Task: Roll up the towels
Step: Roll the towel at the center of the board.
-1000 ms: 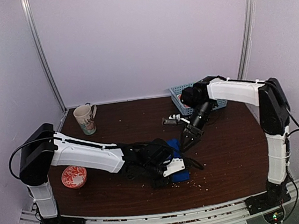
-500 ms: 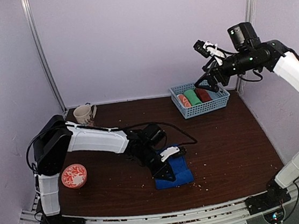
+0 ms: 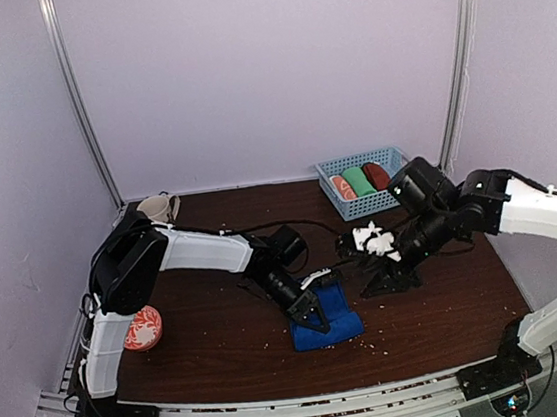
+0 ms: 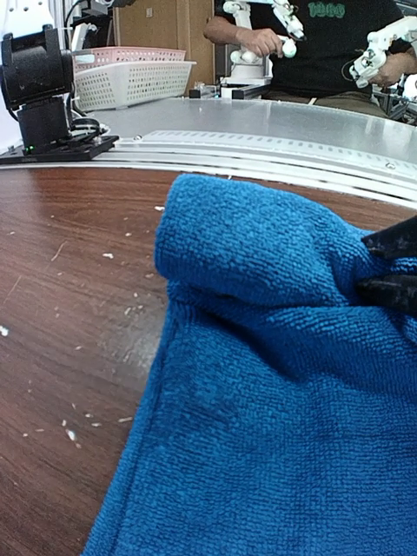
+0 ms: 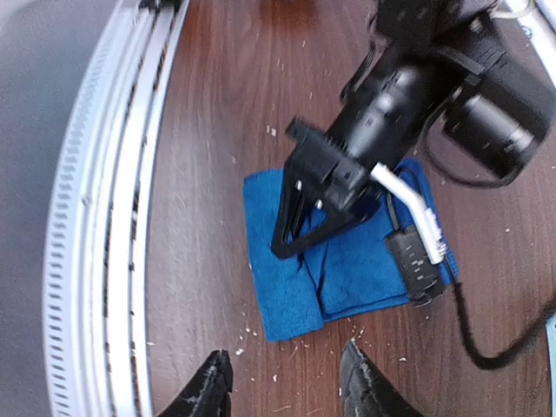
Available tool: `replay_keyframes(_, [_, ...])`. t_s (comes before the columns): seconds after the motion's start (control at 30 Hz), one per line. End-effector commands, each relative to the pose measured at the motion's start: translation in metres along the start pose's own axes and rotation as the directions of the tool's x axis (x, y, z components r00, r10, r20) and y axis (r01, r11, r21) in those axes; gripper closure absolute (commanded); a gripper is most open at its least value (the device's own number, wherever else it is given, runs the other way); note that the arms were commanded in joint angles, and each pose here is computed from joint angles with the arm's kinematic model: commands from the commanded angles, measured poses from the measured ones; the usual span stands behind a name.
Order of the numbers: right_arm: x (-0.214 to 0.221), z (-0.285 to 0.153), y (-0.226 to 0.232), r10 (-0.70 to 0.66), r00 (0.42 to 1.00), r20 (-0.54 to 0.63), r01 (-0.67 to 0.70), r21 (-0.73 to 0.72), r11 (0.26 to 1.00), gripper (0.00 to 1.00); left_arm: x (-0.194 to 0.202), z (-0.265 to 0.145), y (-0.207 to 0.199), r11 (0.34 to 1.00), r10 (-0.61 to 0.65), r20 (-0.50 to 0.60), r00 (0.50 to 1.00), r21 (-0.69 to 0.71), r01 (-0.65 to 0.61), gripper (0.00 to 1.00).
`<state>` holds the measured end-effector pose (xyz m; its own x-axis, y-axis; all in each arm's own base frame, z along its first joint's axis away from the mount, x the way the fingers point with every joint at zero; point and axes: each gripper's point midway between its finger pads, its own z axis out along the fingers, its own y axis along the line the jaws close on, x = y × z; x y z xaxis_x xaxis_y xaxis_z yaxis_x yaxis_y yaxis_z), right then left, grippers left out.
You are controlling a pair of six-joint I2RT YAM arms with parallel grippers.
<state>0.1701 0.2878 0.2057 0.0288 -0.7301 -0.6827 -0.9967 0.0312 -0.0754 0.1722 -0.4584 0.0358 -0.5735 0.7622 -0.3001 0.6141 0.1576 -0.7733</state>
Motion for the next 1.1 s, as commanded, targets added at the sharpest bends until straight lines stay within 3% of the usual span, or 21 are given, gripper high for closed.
replay_keyframes(0.0, [0.043, 0.048, -0.011, -0.111, 0.984, -0.142, 0.127, 0.113, 0.985, 0.54, 0.02, 0.01, 0.026, 0.995, -0.078, -0.057, 0.995, -0.067, 0.074, 1.0])
replay_keyframes(0.57, [0.078, 0.145, 0.008, -0.235, 0.93, -0.281, 0.264, 0.071, 0.962, 0.48, 0.023, 0.013, 0.034, 0.993, -0.105, -0.048, 0.993, -0.065, 0.102, 1.0])
replay_keyframes(0.7, [0.089, 0.153, 0.01, -0.226, 0.922, -0.316, 0.253, 0.047, 0.966, 0.66, 0.017, 0.005, 0.036, 0.99, -0.077, -0.027, 0.997, -0.124, 0.074, 0.96])
replay_keyframes(0.8, [0.095, 0.154, 0.017, -0.218, 0.917, -0.335, 0.231, 0.001, 0.973, 0.83, -0.005, -0.015, 0.031, 0.978, -0.007, 0.084, 0.996, -0.205, 0.024, 0.76])
replay_keyframes(0.87, [0.096, 0.152, 0.031, -0.216, 0.923, -0.319, 0.202, -0.077, 0.976, 0.91, -0.021, -0.036, 0.02, 0.967, 0.049, 0.173, 0.984, -0.255, -0.003, 0.68])
replay_keyframes(1.07, [0.102, 0.143, 0.055, -0.138, 0.939, -0.314, 0.063, -0.237, 0.969, 0.95, -0.045, -0.101, -0.003, 0.878, 0.224, 0.356, 0.907, -0.478, -0.029, 0.63])
